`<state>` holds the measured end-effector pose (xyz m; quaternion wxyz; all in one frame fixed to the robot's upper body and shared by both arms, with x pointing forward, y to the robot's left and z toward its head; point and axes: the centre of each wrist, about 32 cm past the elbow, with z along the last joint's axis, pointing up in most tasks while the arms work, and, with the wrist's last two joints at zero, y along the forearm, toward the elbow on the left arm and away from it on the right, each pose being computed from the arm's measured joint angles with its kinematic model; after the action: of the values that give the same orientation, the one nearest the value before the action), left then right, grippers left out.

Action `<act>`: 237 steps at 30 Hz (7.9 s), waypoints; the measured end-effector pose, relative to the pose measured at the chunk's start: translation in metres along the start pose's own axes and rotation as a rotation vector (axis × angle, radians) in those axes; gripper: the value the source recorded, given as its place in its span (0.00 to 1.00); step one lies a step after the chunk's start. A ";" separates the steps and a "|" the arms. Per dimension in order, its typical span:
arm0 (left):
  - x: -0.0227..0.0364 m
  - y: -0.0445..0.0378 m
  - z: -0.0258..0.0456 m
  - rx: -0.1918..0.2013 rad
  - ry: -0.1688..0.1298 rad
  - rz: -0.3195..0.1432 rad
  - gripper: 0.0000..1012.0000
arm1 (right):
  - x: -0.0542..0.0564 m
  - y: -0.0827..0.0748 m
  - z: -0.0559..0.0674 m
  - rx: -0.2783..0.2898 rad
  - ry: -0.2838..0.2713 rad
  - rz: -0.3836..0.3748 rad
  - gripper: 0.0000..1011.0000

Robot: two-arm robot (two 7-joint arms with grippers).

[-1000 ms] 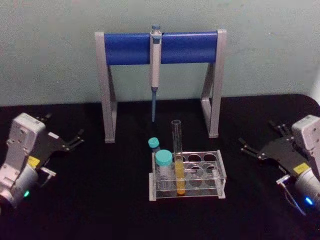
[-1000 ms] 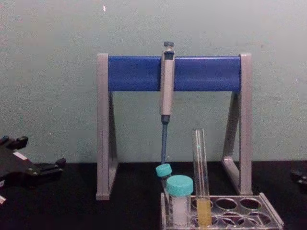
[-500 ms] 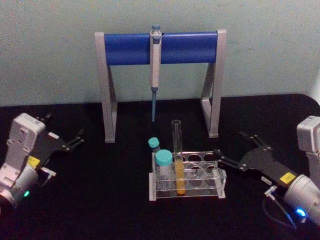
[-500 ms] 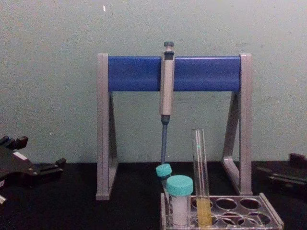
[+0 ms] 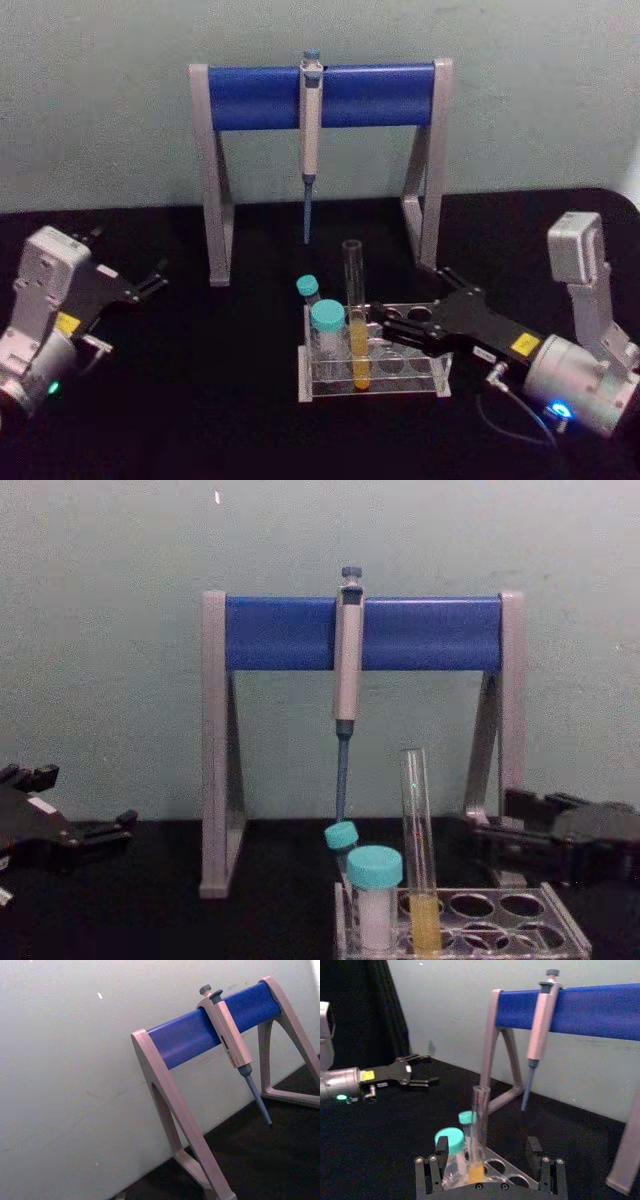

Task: Pick up the test tube from the test tube rack, shake it, then place it back into the test tube rack.

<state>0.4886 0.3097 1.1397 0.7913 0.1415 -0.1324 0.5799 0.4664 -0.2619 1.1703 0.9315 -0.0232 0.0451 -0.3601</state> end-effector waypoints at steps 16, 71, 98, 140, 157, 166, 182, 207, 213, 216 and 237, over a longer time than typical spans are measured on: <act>0.0000 0.0000 0.0000 0.000 0.000 0.000 0.99 | 0.013 0.045 0.005 -0.033 -0.003 0.067 0.99; 0.0000 0.0000 0.0000 0.000 0.000 0.000 0.99 | 0.018 0.058 0.001 -0.050 -0.001 0.077 0.28; 0.0000 0.0000 0.0000 0.000 0.000 0.000 0.99 | 0.012 0.051 -0.006 0.014 -0.035 0.085 0.23; 0.0000 0.0000 0.0000 0.000 0.000 0.000 0.99 | 0.012 0.039 0.031 0.191 -0.113 0.056 0.23; 0.0000 0.0000 0.0000 0.000 0.000 0.000 0.99 | 0.028 0.056 0.038 0.141 -0.146 -0.055 0.23; 0.0000 0.0000 0.0000 0.000 0.000 0.000 0.99 | 0.030 0.048 0.039 0.129 -0.172 -0.113 0.23; 0.0000 0.0000 0.0000 0.000 0.000 0.000 0.99 | 0.012 0.026 0.040 0.102 -0.101 -0.017 0.23; 0.0000 0.0000 0.0000 0.000 0.000 0.000 0.99 | 0.022 0.055 0.035 0.184 -0.116 -0.053 0.23; 0.0000 0.0000 0.0000 0.000 0.000 0.000 0.99 | 0.023 0.048 0.038 0.163 -0.142 -0.077 0.23; 0.0000 0.0000 0.0000 0.000 0.000 0.000 0.99 | 0.023 0.041 0.039 0.140 -0.158 -0.092 0.23; 0.0000 0.0000 0.0000 0.000 0.000 0.000 0.99 | 0.006 0.033 0.038 0.094 -0.075 0.042 0.23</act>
<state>0.4886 0.3097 1.1398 0.7913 0.1415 -0.1324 0.5799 0.4967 -0.2416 1.2053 0.9400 0.0082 -0.0065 -0.3409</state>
